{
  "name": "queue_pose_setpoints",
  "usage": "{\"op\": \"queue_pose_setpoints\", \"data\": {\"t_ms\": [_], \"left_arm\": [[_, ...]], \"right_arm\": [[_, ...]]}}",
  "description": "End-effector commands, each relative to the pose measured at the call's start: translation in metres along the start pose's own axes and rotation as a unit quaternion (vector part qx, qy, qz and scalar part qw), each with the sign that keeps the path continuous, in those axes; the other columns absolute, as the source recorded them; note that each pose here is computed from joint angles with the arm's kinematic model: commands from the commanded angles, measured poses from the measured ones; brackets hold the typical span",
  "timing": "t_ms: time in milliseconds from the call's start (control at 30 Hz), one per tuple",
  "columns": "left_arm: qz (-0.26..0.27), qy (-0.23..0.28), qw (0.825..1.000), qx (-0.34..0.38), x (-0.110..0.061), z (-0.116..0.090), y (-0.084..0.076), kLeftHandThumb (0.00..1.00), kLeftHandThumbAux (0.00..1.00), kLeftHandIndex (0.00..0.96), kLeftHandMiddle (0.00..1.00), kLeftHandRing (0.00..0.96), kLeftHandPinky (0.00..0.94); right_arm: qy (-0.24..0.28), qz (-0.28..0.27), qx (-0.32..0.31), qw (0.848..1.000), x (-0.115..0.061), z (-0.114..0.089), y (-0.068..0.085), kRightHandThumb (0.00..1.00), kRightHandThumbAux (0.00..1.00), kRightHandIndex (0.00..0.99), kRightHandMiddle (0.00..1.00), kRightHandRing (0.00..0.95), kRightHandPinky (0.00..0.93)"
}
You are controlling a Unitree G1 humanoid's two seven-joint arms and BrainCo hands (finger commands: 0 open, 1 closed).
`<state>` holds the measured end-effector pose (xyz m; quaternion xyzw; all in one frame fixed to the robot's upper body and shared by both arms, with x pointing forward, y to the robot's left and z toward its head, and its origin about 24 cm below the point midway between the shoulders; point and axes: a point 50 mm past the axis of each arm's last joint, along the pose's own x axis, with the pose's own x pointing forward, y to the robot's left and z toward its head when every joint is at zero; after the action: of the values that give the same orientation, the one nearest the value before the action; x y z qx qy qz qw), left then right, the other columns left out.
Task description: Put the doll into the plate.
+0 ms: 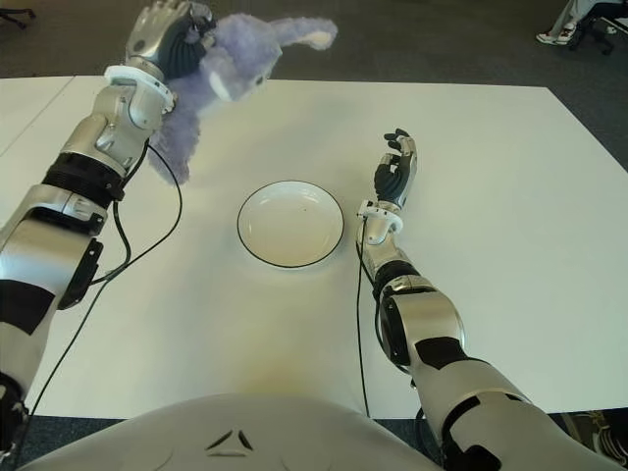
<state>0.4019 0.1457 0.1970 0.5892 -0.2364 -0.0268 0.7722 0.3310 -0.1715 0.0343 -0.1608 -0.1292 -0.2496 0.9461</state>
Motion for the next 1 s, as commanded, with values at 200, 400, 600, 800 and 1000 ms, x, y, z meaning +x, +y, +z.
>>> {"op": "queue_pose_setpoints", "data": {"t_ms": [200,400,600,800,1000], "left_arm": [[-0.015,-0.09,0.996,0.003,0.003,0.039,-0.004,0.756,0.693,0.443,0.841,0.834,0.758],[-0.02,-0.137,0.99,0.007,-0.004,0.054,-0.006,0.757,0.692,0.443,0.834,0.831,0.78],[-0.033,-0.165,0.986,0.01,-0.009,0.063,-0.003,0.757,0.691,0.443,0.827,0.826,0.75],[-0.053,-0.177,0.983,0.005,-0.015,0.066,-0.005,0.758,0.691,0.443,0.824,0.819,0.728],[-0.066,-0.185,0.981,0.005,-0.019,0.075,-0.006,0.758,0.691,0.444,0.828,0.821,0.747]], "right_arm": [[0.052,0.019,-0.031,0.998,-0.029,-0.025,0.0,1.0,0.743,0.314,0.201,0.274,0.422],[0.052,0.02,-0.033,0.998,-0.03,-0.025,0.001,1.0,0.743,0.319,0.199,0.277,0.422],[0.054,0.021,-0.031,0.998,-0.03,-0.025,0.002,1.0,0.743,0.322,0.196,0.28,0.422],[0.053,0.019,-0.033,0.998,-0.03,-0.024,0.003,1.0,0.742,0.325,0.196,0.28,0.422],[0.051,0.018,-0.034,0.998,-0.03,-0.024,0.002,1.0,0.742,0.318,0.199,0.277,0.423]]}}
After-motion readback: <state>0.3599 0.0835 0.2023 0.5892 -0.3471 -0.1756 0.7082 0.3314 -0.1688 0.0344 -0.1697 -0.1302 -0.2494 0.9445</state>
